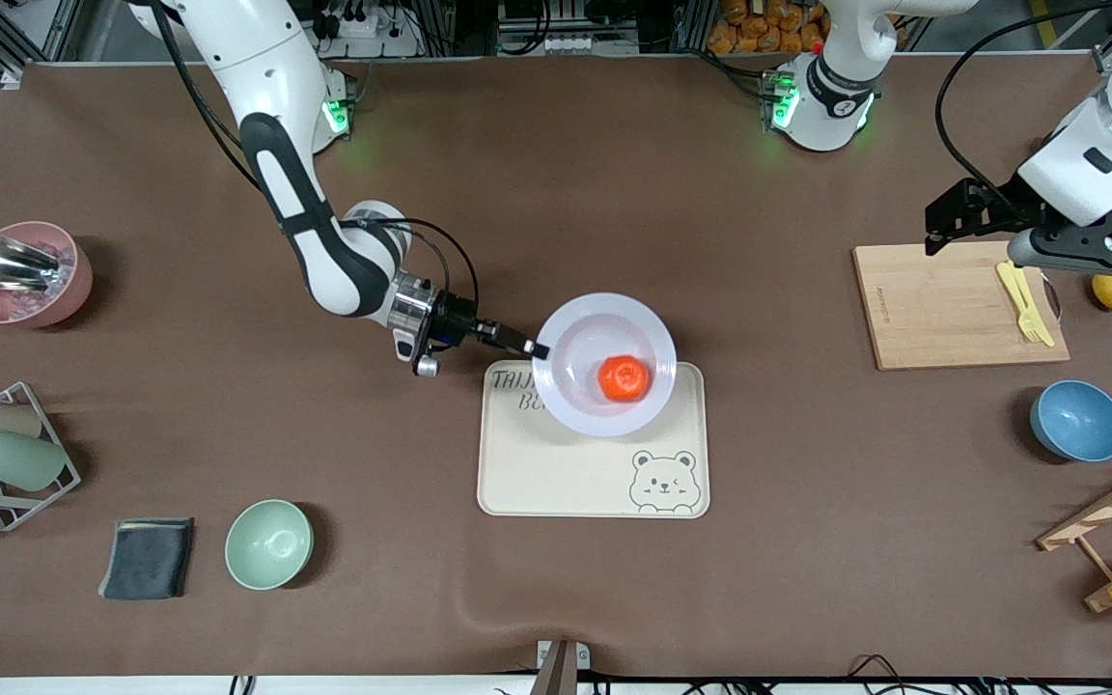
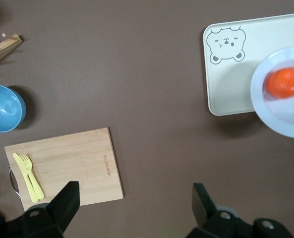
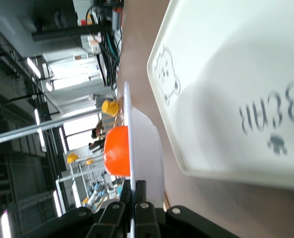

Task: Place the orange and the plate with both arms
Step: 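Slide the plate with the right gripper onto the bear tray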

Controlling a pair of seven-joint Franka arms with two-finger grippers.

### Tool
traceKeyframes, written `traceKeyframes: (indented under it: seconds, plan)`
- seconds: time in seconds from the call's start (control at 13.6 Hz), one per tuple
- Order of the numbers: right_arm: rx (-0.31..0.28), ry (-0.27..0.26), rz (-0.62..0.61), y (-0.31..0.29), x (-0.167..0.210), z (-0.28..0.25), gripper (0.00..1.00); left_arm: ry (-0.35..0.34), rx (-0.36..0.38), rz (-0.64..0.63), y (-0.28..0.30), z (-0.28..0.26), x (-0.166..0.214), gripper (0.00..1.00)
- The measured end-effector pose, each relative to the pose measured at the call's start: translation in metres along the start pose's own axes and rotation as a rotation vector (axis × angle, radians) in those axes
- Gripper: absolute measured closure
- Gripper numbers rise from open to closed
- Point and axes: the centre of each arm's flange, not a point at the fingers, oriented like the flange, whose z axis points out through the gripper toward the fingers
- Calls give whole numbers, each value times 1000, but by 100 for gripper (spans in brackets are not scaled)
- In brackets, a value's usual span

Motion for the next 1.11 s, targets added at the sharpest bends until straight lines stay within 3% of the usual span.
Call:
traceKeyframes:
  seconds: [0.52, 0.74, 1.03, 1.11]
  plan:
    - [-65, 65, -4, 46, 48, 38, 96, 0, 0, -16, -8, 4, 5, 0]
    - [-61, 75, -14, 43, 55, 43, 96, 5, 0, -16, -8, 3, 10, 0]
    - [-90, 88, -25, 45, 58, 40, 56, 6, 0, -16, -8, 3, 11, 0]
    - [-101, 89, -31, 46, 58, 39, 51, 6, 0, -16, -8, 3, 11, 0]
